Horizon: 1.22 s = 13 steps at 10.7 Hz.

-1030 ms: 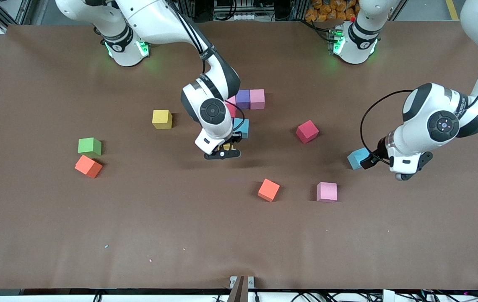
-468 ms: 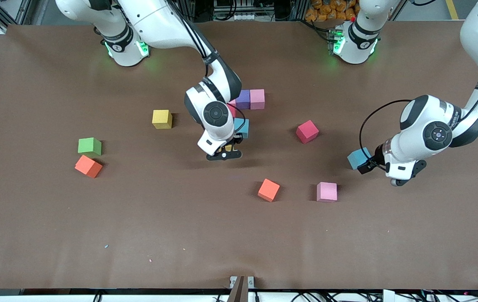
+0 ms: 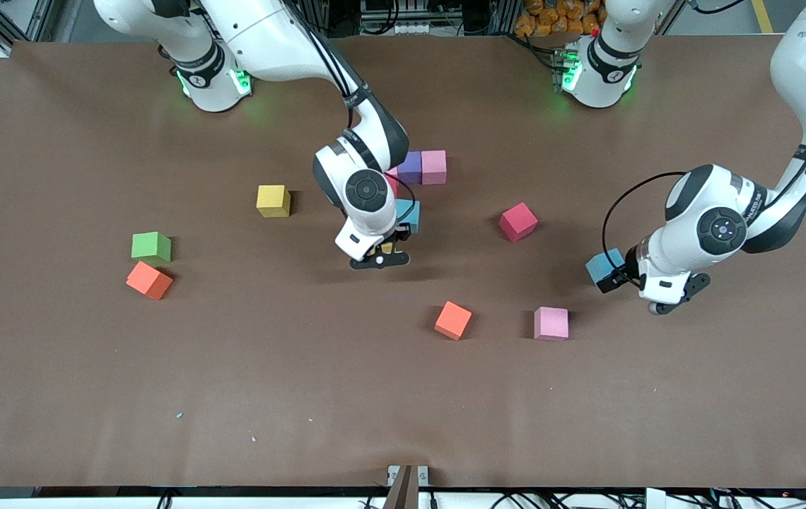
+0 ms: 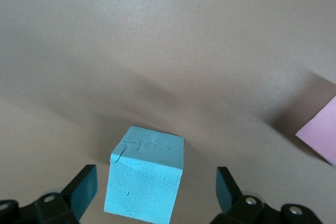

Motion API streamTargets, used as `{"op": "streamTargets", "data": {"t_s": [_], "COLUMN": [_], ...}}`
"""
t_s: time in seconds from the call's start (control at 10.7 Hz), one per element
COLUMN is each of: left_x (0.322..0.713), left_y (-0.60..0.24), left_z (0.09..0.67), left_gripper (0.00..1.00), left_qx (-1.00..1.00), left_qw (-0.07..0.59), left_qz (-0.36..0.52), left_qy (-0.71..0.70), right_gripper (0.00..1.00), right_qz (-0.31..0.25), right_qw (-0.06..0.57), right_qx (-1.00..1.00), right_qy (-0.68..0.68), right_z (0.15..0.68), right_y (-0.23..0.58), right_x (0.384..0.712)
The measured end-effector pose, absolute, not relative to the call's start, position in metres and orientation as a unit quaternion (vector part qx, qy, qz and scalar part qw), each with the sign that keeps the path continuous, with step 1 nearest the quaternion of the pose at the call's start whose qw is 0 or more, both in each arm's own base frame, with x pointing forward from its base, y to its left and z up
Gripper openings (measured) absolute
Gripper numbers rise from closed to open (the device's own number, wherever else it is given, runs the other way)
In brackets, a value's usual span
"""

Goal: Arrange 11 blocks into digit 3
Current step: 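Set yellow below purple with the right gripper while the left gripper grasps cyan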

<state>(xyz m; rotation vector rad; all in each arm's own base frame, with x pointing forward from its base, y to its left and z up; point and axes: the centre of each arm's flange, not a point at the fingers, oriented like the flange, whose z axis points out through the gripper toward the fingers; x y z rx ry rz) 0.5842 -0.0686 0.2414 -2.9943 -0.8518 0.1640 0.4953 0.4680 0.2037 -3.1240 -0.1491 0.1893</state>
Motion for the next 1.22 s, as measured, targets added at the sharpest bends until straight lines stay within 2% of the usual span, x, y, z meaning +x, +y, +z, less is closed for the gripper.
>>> {"op": "streamTargets", "data": {"t_s": [0.66, 0.94, 1.03, 1.22], "left_x": [0.573, 0.573, 0.574, 0.574], "left_y": [-0.097, -0.095, -0.095, -0.095], "left_z": [0.203, 0.202, 0.202, 0.202], "left_gripper": [1.00, 1.00, 1.00, 0.99], "left_qx": [-0.971, -0.972, -0.972, -0.973], "left_qw": [0.049, 0.054, 0.054, 0.054], "left_qz": [0.061, 0.058, 0.058, 0.057], "left_qy": [-0.226, -0.223, -0.222, -0.215], "right_gripper": [0.53, 0.90, 0.99, 1.00], "right_qz": [0.066, 0.065, 0.062, 0.050], "right_qw": [-0.001, -0.001, 0.001, 0.011], "right_qx": [-0.997, -0.997, -0.997, -0.998], "right_qy": [-0.038, -0.039, -0.040, -0.037], "right_z": [0.200, 0.201, 0.204, 0.221], "right_y": [0.469, 0.476, 0.478, 0.478], "right_x": [0.491, 0.484, 0.484, 0.491]}}
